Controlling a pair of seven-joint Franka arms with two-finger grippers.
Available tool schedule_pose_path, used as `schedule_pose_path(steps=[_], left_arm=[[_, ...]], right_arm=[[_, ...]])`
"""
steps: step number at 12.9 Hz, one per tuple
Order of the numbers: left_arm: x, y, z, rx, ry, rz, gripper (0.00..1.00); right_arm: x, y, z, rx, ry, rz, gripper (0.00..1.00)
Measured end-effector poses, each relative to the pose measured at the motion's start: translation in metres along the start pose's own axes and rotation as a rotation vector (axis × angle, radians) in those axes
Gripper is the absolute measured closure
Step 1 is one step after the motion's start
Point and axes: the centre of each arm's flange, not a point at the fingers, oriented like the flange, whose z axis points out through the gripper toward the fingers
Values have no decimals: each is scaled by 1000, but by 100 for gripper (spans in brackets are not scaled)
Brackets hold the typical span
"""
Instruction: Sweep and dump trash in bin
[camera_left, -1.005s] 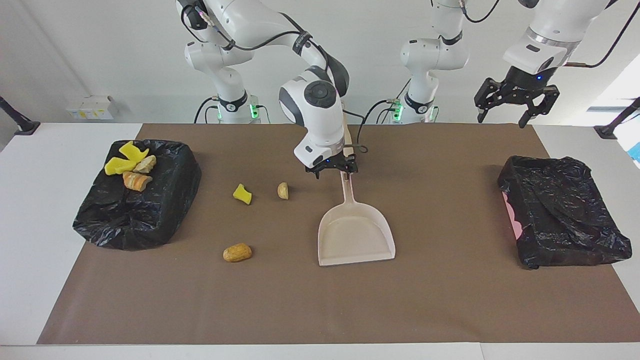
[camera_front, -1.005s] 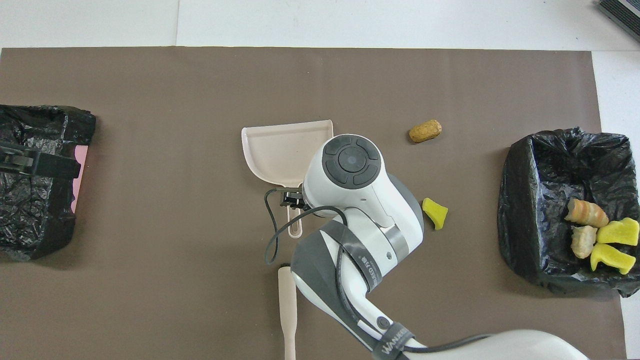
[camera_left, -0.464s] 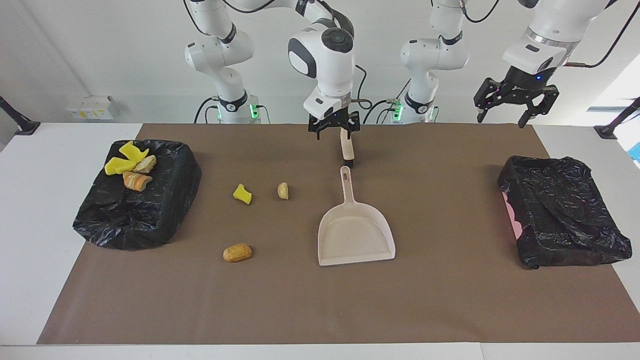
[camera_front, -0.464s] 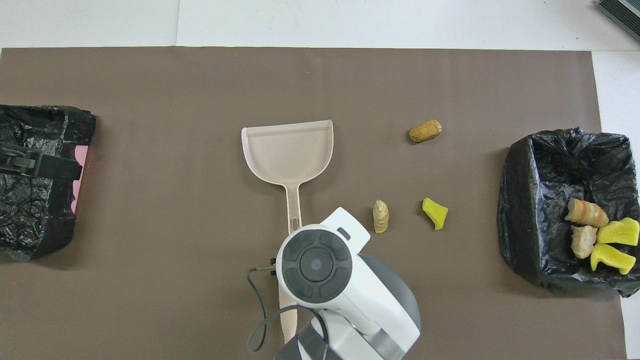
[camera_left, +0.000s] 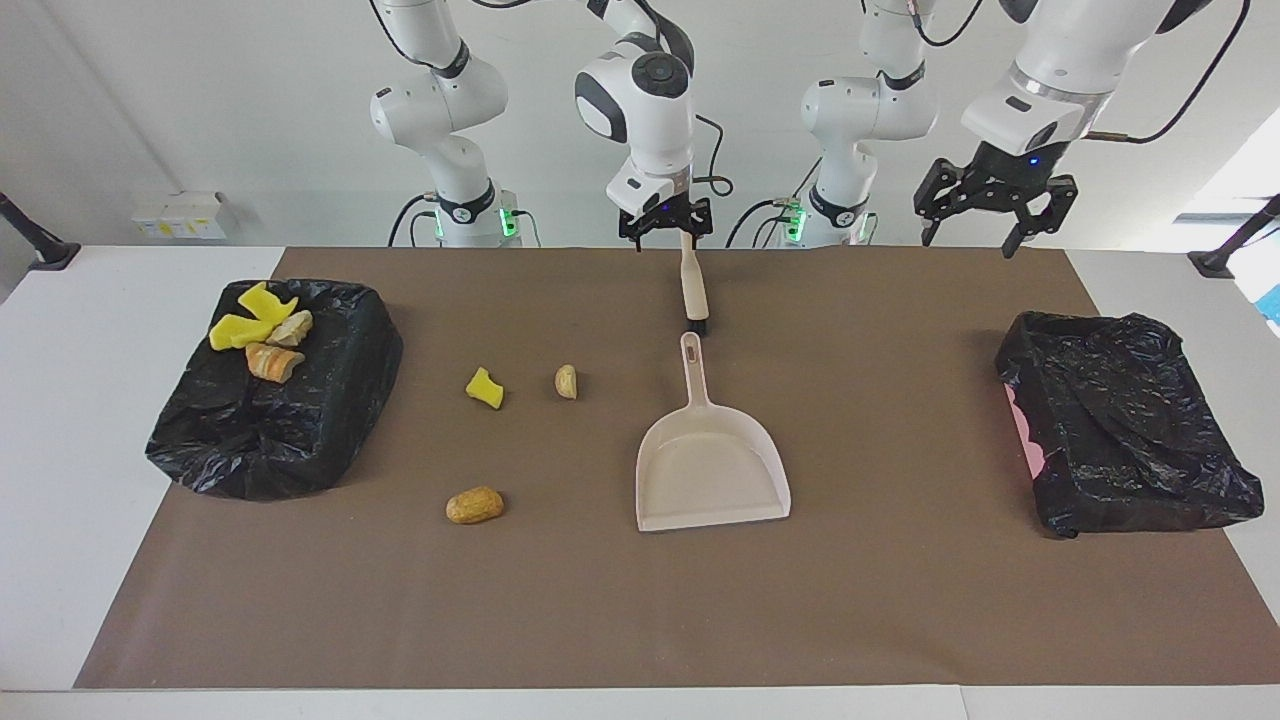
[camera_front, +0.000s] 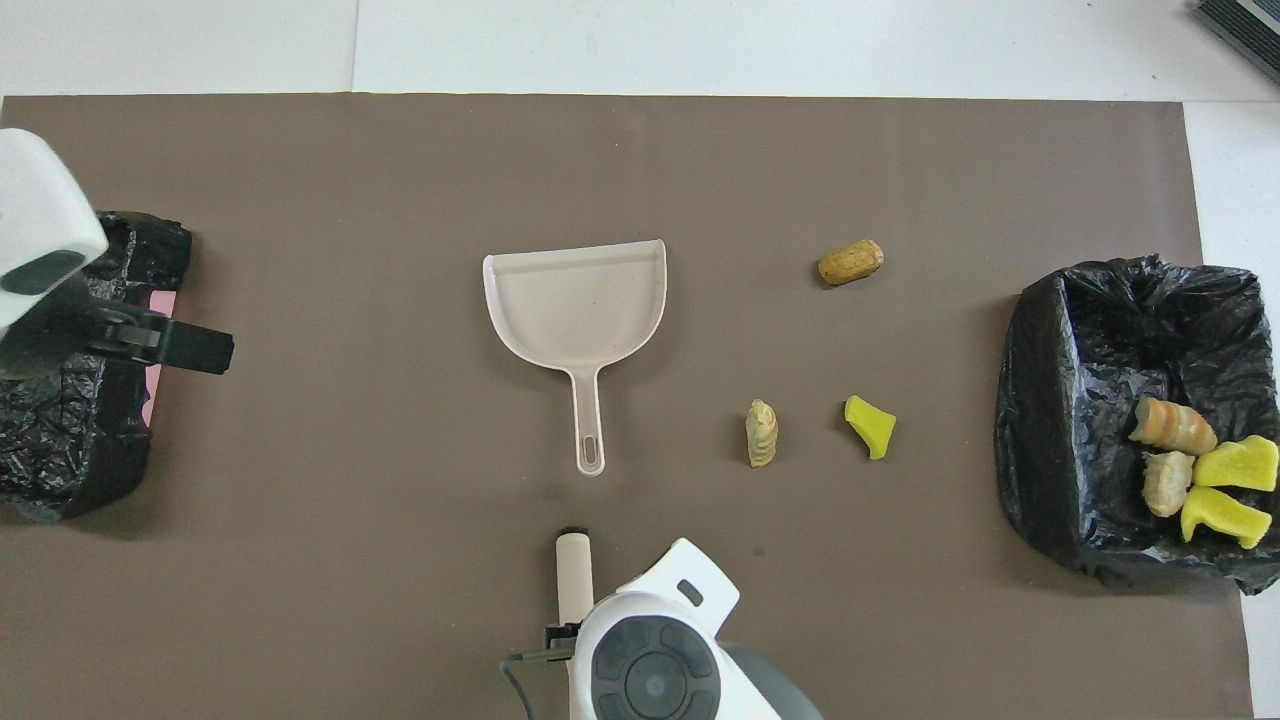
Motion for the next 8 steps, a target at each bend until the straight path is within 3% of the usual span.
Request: schedule_pose_path(steps=[4,8], left_arm=[[11,99,84,-13,33,-97,0],[9,185,157,-47,30,-192,0]], right_arm=[[-37,-20,35,8,15,13,0],[-45,-39,88,28,5,-8,0]])
